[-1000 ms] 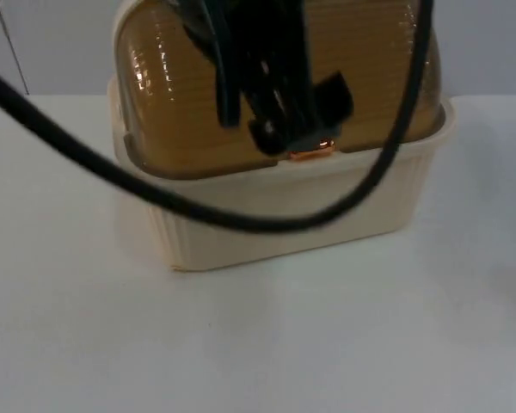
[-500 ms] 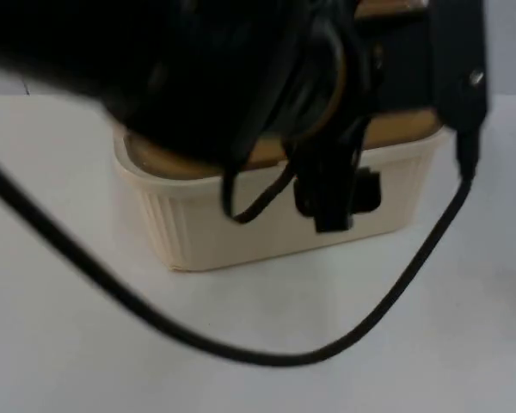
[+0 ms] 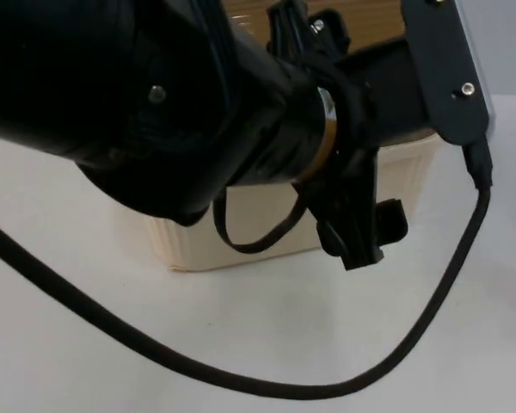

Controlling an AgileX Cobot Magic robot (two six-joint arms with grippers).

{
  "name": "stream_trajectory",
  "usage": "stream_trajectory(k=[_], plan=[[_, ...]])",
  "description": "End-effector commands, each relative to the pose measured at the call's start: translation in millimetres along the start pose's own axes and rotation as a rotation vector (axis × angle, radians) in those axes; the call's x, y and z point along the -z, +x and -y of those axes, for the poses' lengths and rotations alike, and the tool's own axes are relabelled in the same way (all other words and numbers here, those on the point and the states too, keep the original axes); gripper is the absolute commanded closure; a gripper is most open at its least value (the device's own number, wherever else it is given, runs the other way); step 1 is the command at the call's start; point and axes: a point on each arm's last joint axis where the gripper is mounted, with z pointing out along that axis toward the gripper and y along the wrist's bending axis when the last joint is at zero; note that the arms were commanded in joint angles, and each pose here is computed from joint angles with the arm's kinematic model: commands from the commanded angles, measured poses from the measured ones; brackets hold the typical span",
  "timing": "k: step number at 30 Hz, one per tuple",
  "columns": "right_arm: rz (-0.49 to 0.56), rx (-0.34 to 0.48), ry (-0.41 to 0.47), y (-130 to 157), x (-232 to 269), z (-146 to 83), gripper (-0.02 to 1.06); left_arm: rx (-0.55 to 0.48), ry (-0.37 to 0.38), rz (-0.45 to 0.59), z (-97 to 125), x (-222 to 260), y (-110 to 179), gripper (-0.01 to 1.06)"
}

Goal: Open the box lid with the left hand, place the block into the box with the right hand, then close the box lid with the left hand.

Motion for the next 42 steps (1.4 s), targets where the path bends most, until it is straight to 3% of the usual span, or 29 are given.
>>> stream_trajectory(k=[1,6,9,10,13,15,20,27,30,34,42], plan=[[0.021,0.008,0.007,-2.3,1.8,1.4,0.00,-0.014,-0.019,-0.005,-0.4,-0.1,-0.9,0.06],[0.022,0.005,0.007,-2.3,1.8,1.4,0.00,-0.099,-0.018,-0.052,6.8,-11.1,6.6,0.16],[0.022,0.005,0.007,-2.3,1.8,1.4,0.00,-0.117,-0.006,-0.081,13.8,-19.4,12.1,0.47],[0.022,0.005,0.007,-2.3,1.8,1.4,0.00,-0.117,-0.006,-0.081,13.8,-19.4,12.1,0.47],[0.022,0.005,0.007,-2.3,1.8,1.4,0.00,-0.113,-0.021,-0.094,11.5,-20.6,14.5,0.84],[0.022,0.005,0.007,-2.3,1.8,1.4,0.00,-0.103,-0.036,-0.108,7.7,-21.7,17.7,1.02],[0.022,0.005,0.007,-2.3,1.8,1.4,0.00,-0.008,-0.059,-0.128,0.6,-24.3,24.2,1.05],[0.025,0.005,0.007,-2.7,1.8,1.4,0.00,0.035,-0.040,-0.133,-4.5,-27.8,30.8,1.05],[0.025,0.005,0.007,-2.7,1.8,1.4,0.00,-0.048,0.021,-0.102,0.6,-28.2,28.0,1.05],[0.025,0.005,0.007,-2.7,1.8,1.4,0.00,-0.070,0.100,-0.060,8.7,-29.2,24.9,1.05],[0.025,0.005,0.007,-2.7,1.8,1.4,0.00,-0.158,0.079,-0.093,11.3,-42.7,26.3,1.05]])
